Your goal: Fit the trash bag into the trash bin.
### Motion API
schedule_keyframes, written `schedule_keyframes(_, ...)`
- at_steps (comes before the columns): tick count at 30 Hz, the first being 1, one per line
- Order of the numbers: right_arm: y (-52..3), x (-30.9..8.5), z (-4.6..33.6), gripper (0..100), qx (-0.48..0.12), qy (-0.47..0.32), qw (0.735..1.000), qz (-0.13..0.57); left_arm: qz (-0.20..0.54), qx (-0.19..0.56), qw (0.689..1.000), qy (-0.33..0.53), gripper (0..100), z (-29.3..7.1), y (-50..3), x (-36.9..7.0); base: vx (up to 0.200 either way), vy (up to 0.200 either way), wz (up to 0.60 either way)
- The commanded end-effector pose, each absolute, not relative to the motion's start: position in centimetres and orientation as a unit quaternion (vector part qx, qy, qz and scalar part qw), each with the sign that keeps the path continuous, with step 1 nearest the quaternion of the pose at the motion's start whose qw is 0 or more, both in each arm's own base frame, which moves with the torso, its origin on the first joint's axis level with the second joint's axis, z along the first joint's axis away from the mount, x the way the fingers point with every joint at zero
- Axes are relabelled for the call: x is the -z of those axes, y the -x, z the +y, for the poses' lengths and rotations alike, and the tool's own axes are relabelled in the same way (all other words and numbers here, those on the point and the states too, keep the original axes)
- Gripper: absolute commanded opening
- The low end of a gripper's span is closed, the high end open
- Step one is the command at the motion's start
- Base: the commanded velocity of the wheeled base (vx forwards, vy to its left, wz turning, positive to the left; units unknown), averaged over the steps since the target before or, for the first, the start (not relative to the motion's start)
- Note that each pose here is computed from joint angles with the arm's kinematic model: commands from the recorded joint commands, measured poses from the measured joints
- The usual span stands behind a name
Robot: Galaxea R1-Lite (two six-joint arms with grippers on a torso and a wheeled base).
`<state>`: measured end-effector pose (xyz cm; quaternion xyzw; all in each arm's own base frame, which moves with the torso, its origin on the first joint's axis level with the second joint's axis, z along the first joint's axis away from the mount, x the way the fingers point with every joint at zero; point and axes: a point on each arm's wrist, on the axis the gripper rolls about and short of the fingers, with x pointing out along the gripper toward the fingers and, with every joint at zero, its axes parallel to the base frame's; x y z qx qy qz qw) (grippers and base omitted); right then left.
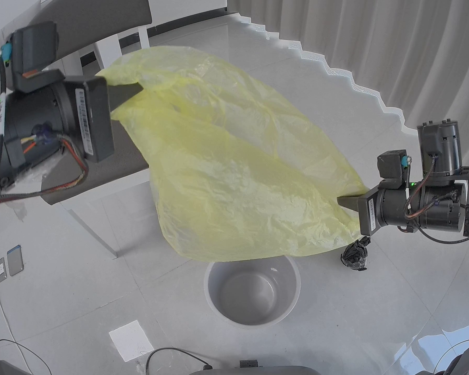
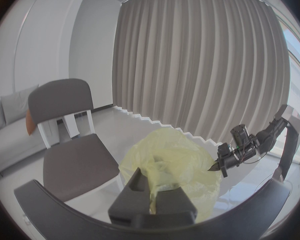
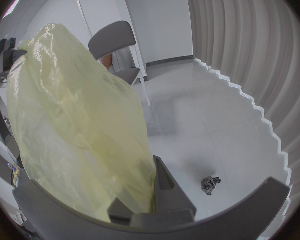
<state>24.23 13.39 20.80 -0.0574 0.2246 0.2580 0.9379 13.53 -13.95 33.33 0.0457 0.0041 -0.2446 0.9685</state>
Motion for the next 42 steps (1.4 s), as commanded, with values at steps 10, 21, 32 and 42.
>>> schedule_keyframes(10,-25.5,-17.1,14.1,0,-0.247,0.037,0.925,0.286,0.206,0.238,0.949,0.008,0,-14.9,-17.1,-19.5,0.000,0.000,0.00)
schedule_keyframes(21,-25.7,-13.3,14.1,0,-0.237,0.045,0.906,0.347,0.265,0.214,0.939,0.044,0,-15.7,-18.0,-14.3,0.000,0.000,0.00)
schedule_keyframes(32,-28.7,-7.3,15.3,0,-0.241,0.025,0.904,0.353,0.266,0.195,0.943,0.050,0,-16.3,-20.4,-11.3,0.000,0.000,0.00)
schedule_keyframes(42,-30.6,-3.8,15.1,0,-0.237,0.027,0.888,0.392,0.296,0.190,0.935,0.044,0,-16.6,-21.6,-9.0,0.000,0.000,0.00)
